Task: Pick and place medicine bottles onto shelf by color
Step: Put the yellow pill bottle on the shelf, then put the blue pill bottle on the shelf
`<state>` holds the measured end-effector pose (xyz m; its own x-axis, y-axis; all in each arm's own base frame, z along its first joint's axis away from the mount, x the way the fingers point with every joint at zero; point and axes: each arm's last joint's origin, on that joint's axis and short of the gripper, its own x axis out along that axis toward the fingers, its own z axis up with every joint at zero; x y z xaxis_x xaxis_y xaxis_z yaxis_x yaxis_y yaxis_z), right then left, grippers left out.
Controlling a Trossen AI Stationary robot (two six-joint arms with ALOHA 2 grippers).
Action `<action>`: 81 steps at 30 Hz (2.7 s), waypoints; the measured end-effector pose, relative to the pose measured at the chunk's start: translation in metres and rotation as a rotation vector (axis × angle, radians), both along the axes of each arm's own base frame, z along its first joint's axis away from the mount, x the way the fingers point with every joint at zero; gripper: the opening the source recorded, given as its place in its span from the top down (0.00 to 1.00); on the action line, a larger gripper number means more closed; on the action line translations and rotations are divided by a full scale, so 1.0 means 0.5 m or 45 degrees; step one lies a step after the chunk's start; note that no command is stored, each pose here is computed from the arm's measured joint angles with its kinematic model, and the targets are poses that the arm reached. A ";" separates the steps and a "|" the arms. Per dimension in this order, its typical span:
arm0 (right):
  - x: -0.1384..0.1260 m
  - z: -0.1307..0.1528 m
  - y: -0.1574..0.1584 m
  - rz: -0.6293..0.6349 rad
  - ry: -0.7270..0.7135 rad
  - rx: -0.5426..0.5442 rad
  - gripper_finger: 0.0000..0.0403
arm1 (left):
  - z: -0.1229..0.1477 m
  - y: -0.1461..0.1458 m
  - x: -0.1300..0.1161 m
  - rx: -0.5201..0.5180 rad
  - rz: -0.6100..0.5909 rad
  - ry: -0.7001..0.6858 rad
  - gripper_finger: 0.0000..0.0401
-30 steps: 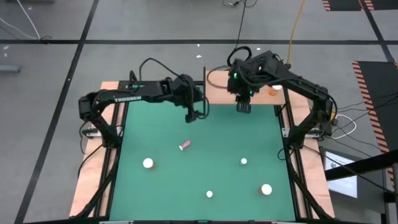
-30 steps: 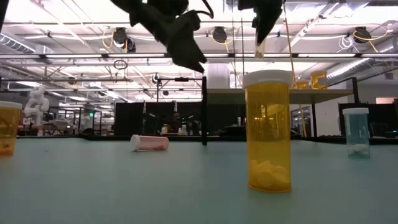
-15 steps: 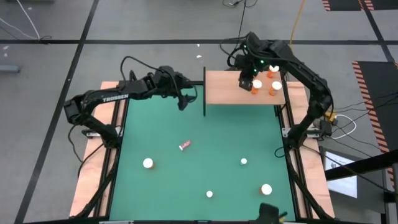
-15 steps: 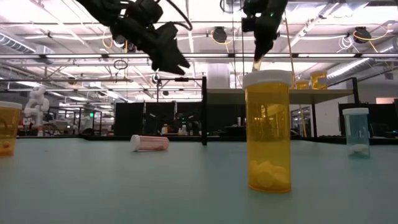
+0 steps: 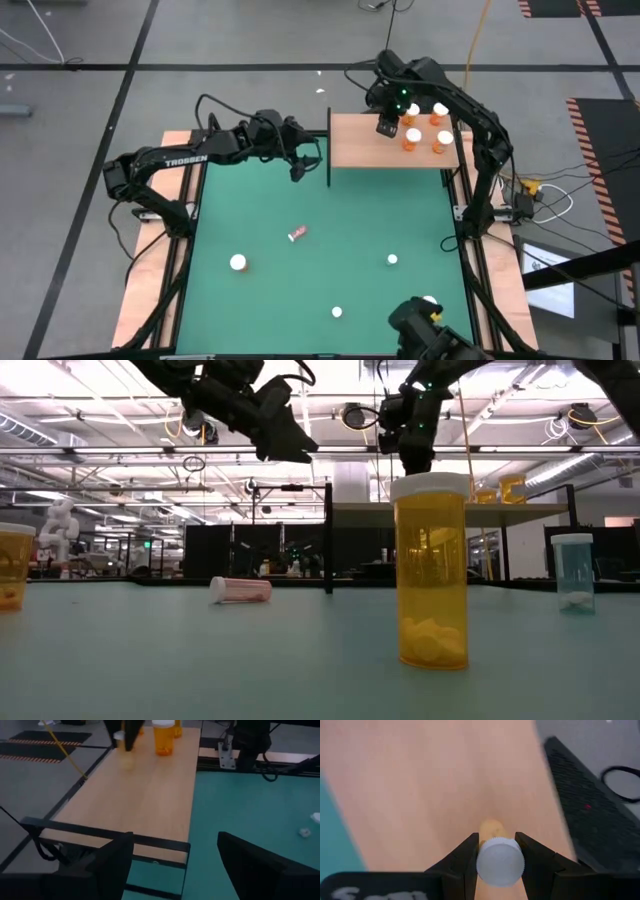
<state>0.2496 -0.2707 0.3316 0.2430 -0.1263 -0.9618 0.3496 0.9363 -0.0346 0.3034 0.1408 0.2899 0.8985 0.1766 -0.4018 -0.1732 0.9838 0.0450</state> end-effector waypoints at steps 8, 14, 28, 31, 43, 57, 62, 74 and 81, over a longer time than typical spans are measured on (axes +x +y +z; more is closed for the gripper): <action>-0.023 0.021 -0.038 -0.060 0.007 -0.082 0.72 | 0.002 0.000 0.001 0.014 -0.003 -0.013 0.29; -0.035 0.020 -0.045 -0.089 0.016 -0.069 0.72 | 0.002 0.000 0.001 0.014 -0.003 -0.015 0.29; -0.028 -0.012 -0.041 -0.114 0.045 -0.018 0.72 | 0.003 0.000 0.001 0.006 0.000 -0.017 0.29; -0.028 -0.011 -0.042 -0.114 0.043 -0.020 0.72 | 0.003 0.000 0.001 0.004 0.001 -0.017 0.29; -0.025 -0.010 -0.045 -0.111 0.022 -0.045 0.50 | 0.004 0.000 0.002 0.008 0.000 -0.025 0.28; -0.017 0.092 0.058 -0.088 -0.023 -0.291 0.39 | 0.003 -0.006 0.004 0.000 -0.009 -0.018 0.28; -0.027 0.162 0.140 -0.067 -0.180 -0.372 0.40 | 0.001 -0.024 0.011 -0.006 -0.046 -0.008 0.29; -0.063 0.263 0.324 -0.068 -0.437 -0.488 0.40 | -0.006 -0.093 0.032 -0.032 -0.179 0.043 0.29; -0.050 0.265 0.422 0.019 -0.493 -0.344 0.40 | -0.006 -0.138 0.043 -0.047 -0.260 0.046 0.29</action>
<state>0.2246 -0.0595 0.4640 0.5813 -0.3532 -0.7330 0.3712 0.9168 -0.1474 0.3250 0.0715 0.2867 0.8989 -0.0228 -0.4375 0.0308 0.9995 0.0112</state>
